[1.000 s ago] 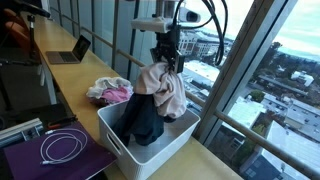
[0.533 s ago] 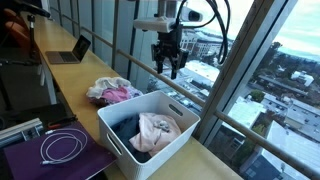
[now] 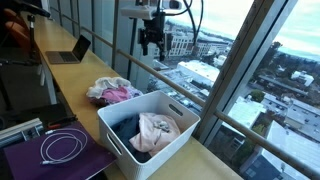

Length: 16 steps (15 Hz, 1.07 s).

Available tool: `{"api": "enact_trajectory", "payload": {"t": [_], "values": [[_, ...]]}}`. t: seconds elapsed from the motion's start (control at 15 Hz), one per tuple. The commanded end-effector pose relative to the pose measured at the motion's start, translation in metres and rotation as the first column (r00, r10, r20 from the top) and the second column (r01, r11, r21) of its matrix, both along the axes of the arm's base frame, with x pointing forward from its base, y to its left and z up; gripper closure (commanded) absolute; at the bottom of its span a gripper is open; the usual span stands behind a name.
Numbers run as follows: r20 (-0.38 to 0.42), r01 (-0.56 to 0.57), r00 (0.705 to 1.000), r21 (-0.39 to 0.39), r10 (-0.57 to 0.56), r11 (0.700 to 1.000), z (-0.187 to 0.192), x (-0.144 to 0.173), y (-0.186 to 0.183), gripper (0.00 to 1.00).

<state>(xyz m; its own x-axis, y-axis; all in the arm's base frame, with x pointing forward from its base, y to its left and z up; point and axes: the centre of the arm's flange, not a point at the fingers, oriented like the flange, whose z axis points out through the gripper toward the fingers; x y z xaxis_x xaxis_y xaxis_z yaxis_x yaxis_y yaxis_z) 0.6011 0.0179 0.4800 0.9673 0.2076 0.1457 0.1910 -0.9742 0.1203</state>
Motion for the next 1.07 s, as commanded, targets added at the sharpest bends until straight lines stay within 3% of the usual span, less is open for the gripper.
{"api": "enact_trajectory", "payload": {"t": [0.0, 0.53, 1.0], "values": [[0.002, -0.048, 0.999, 0.050, 0.048, 0.998, -0.022, -0.004, 0.077, 0.00], [-0.046, -0.153, 0.986, 0.103, 0.158, 0.983, -0.126, -0.021, 0.217, 0.00], [-0.109, -0.177, 0.976, 0.124, 0.190, 0.976, -0.235, -0.013, 0.254, 0.00]]}}
